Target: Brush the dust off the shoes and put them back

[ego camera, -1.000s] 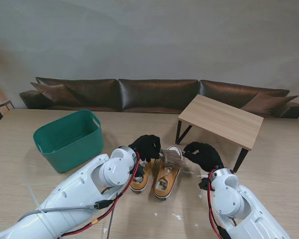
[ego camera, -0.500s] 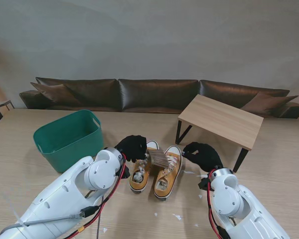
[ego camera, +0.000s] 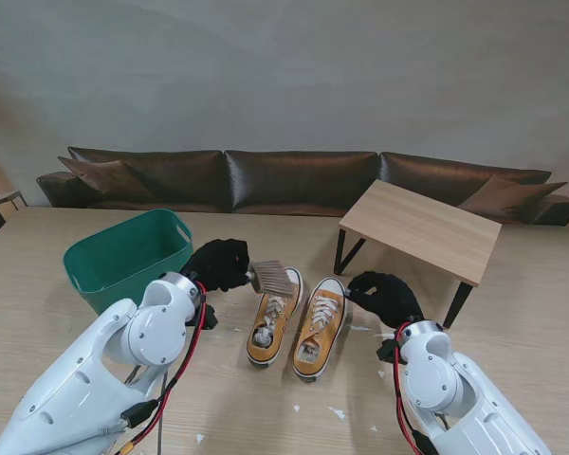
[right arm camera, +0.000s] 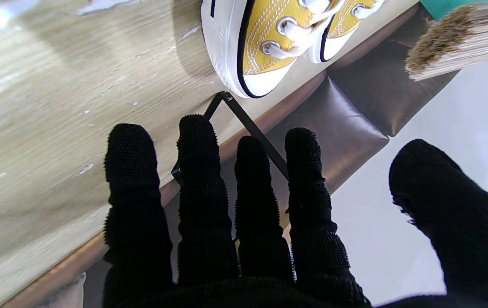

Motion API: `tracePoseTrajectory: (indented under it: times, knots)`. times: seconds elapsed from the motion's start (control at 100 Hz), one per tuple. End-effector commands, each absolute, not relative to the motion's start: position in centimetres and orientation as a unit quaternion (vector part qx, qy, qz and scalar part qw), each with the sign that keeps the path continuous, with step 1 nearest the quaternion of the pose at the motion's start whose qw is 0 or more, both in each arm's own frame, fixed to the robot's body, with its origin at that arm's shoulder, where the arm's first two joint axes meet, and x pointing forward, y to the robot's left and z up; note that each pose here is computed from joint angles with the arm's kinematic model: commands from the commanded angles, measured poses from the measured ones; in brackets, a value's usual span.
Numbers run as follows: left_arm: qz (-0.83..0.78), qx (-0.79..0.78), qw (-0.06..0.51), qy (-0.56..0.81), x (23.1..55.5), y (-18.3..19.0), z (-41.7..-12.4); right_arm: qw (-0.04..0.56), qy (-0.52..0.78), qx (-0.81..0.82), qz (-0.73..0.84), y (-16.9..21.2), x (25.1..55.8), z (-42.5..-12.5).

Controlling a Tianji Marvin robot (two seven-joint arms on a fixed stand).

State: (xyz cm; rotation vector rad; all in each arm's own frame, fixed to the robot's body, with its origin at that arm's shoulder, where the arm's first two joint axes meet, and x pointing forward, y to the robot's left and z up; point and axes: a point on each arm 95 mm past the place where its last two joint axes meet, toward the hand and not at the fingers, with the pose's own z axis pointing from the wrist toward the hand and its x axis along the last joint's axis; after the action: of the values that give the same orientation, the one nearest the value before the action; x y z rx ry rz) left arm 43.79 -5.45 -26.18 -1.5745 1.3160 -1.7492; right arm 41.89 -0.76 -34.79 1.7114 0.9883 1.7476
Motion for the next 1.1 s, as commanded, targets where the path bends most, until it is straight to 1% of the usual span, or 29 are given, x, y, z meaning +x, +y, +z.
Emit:
tracePoseTrajectory:
  times: [0.0,0.2,0.43,0.77,1.09]
  knots:
    - [-0.627,-0.572,0.225,0.478,43.4,-4.6,-26.3,0.241,0.369,0.631,0.639,-0.4,41.7,-35.1]
    - [-0.617,-0.58,0.257,0.465,42.9,-2.3,-26.9,0.239,0.372,0.631,0.638,-0.3,41.7,-35.2]
    - [-0.592,-0.607,0.29,0.444,42.4,0.3,-29.2,0.238,0.372,0.633,0.636,-0.2,41.7,-35.3]
    - [-0.558,-0.628,0.325,0.433,41.4,2.8,-31.8,0.236,0.372,0.634,0.636,-0.2,41.6,-35.4]
    - [-0.529,-0.642,0.348,0.432,41.1,4.4,-33.8,0.234,0.372,0.635,0.635,-0.1,41.7,-35.5]
